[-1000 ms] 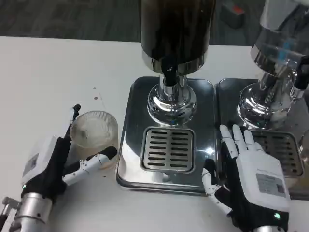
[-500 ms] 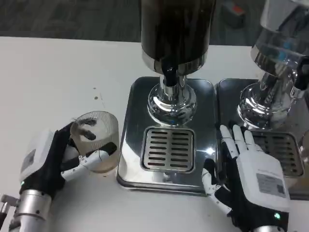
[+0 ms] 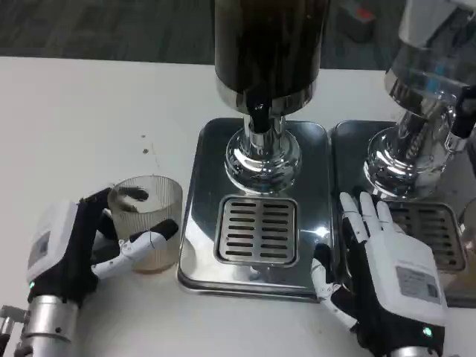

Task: Grasp the cup under the faucet to collect the drink, then remove the cup.

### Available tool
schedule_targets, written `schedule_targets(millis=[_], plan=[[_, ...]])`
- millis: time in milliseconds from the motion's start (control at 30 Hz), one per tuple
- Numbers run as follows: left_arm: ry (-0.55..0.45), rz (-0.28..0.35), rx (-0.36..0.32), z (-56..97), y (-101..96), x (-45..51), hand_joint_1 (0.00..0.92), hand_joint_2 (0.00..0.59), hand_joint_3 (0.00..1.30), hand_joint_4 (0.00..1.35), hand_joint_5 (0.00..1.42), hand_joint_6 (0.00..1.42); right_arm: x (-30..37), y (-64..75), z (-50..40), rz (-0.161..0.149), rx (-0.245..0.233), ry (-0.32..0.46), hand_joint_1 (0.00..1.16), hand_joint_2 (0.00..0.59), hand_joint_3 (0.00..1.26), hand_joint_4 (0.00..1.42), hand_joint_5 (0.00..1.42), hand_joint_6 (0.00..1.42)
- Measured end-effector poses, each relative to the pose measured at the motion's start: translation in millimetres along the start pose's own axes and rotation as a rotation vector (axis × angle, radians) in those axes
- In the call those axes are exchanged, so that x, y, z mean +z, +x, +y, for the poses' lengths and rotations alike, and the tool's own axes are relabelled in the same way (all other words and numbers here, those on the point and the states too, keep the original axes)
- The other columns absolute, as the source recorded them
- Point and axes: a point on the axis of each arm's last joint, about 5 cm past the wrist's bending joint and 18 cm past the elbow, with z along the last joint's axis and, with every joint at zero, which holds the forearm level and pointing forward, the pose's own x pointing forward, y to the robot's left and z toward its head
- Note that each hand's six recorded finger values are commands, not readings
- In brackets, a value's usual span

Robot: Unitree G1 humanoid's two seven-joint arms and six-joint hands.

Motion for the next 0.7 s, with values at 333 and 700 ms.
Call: schedule_targets(millis=[333, 700], plan=[[0.018, -0.013, 0.004, -1.1, -0.9, -0.1, 0.409, 0.107, 0.61, 0.72, 0.93, 1.04, 0.8, 2.2, -0.5, -0.001, -0.004, 0.011, 0.41, 0.563, 0.07, 0.0, 0.01, 0.14], [0.002, -0.063, 0.065, -1.1, 0.1, 3.1, 0.451, 0.083, 0.61, 0.72, 0.93, 1.04, 0.7, 2.2, -0.3, 0.003, -0.007, 0.011, 0.41, 0.563, 0.07, 0.0, 0.01, 0.14]])
